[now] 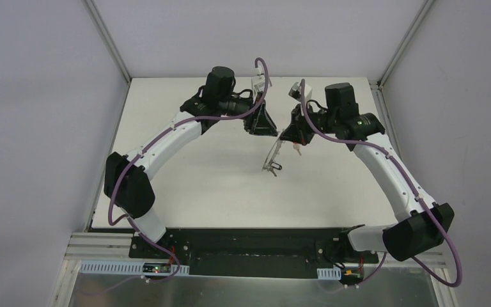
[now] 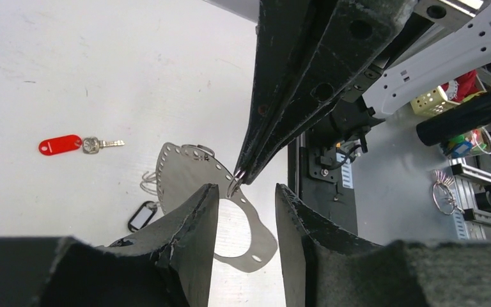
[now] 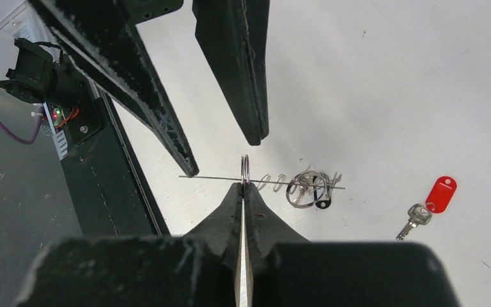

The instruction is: Put the keys on the keyring

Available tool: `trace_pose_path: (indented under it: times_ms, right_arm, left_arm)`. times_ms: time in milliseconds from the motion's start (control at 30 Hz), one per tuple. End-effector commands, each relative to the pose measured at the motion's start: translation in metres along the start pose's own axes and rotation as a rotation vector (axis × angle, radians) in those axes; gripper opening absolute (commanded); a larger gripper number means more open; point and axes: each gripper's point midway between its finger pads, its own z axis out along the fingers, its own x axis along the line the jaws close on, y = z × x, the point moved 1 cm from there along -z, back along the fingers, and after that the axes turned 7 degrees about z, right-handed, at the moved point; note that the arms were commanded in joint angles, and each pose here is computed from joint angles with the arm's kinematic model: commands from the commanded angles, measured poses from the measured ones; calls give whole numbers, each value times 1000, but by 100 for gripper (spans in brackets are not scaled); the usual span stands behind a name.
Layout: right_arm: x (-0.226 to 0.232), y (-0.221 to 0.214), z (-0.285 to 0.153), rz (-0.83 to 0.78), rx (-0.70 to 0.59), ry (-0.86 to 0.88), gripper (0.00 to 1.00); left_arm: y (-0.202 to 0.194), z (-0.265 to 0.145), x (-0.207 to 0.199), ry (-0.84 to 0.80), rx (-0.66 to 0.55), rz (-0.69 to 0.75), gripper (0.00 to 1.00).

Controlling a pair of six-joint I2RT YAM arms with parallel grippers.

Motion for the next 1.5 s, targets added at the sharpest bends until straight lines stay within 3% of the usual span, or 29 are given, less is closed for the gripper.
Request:
trace_pose_path:
  times_ms: [0,300,533,667,900,1067,1167,1333,1467]
  right_arm:
    - [6,16,-6,-53,-23,-10,0]
    - [14,9,-1,-33,-4,60,0]
    - [19,6,0,-29,-3,92,0]
    - [18,5,1,-25,0,97,0]
    - [18,3,3,-20,1,102,0]
    - [20,5,1,-22,-21,109,0]
    - [23,10,-7,-12,-61,131,9]
    - [27,24,-26,17,-133,172,36]
    - [28,32,-44,41,-185,193,41]
  left_arm:
    - [8,0,-9,2,12,123,39]
    - [4,6,-12,-35,57,231,40]
    - [-3,7,-15,-80,101,283,33]
    - [-4,8,-18,-103,112,298,26]
    - [-4,10,-16,-108,120,299,1]
    - [-3,9,-20,-110,116,273,0]
    - [3,7,-21,-107,73,227,0]
    - [25,5,-28,-125,-41,111,0]
    - [36,4,-36,-157,-112,65,0]
